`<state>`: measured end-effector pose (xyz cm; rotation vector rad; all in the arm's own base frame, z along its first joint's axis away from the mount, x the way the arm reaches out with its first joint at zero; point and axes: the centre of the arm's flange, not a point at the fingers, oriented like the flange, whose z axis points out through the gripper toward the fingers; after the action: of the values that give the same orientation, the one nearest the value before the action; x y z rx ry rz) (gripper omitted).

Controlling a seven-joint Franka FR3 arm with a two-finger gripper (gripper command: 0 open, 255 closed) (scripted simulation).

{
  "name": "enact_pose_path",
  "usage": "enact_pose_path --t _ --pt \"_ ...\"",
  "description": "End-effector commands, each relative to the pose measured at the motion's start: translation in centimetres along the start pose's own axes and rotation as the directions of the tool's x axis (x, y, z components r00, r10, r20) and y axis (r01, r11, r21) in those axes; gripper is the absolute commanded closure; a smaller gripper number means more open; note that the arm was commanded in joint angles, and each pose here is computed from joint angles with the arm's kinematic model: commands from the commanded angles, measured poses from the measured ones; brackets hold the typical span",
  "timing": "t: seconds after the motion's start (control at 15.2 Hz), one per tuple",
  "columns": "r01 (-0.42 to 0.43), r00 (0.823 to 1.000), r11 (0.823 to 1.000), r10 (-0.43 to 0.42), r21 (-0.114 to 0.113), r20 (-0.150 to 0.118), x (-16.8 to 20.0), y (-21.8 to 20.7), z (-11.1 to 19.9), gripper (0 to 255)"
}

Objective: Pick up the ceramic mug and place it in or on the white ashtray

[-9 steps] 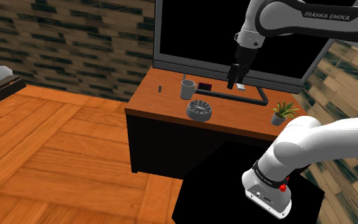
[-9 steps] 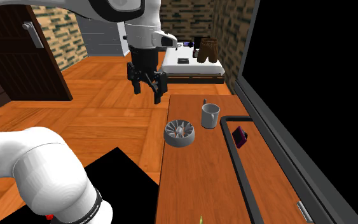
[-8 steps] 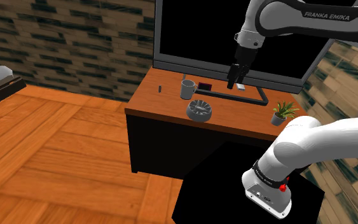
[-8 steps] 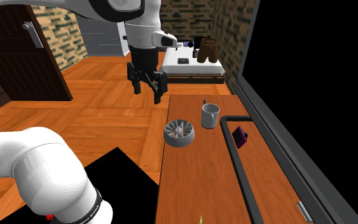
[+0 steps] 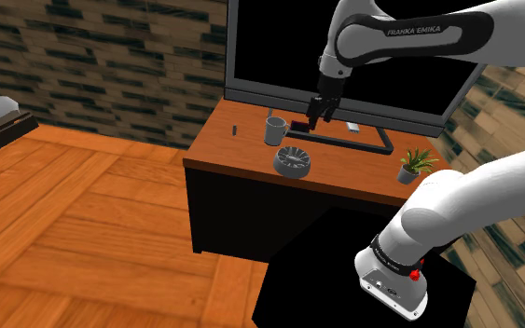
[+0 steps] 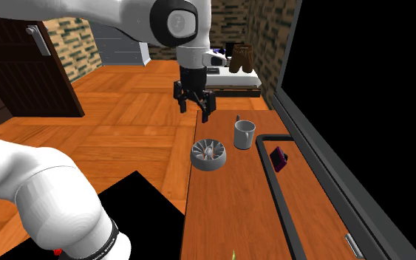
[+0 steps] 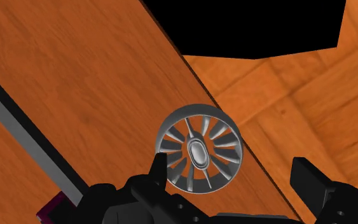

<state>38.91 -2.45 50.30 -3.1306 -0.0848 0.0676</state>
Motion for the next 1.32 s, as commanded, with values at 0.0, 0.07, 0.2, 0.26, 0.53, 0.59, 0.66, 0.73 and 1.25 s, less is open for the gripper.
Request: enact_pose_path --t 0.0,0.07,0.2,0.26,0.53,0.59,0.66,0.73,1.25 --pt "-0.005 1.000 1.000 0.005 -0.008 -0.007 2.2 0.0 1.1 0" --pt "-0.007 1.000 1.000 0.007 -0.012 -0.010 3.4 0.1 1.6 0" --pt "-0.012 1.000 1.000 0.012 -0.020 -0.016 5.7 0.3 2.7 0" --pt "-0.014 1.000 1.000 0.014 -0.024 -0.019 6.8 0.5 3.3 0" --pt "-0.024 0.999 0.999 0.023 -0.040 -0.031 11.4 1.0 5.4 0" --pt "-0.026 0.999 0.999 0.025 -0.044 -0.034 12.5 1.2 5.9 0" --pt "-0.029 0.999 0.998 0.027 -0.048 -0.037 13.7 1.3 6.4 0" --pt "-0.031 0.999 0.998 0.029 -0.052 -0.040 14.9 1.5 6.9 0" --pt "-0.047 0.997 0.996 0.042 -0.076 -0.059 22.2 2.6 10.6 0"
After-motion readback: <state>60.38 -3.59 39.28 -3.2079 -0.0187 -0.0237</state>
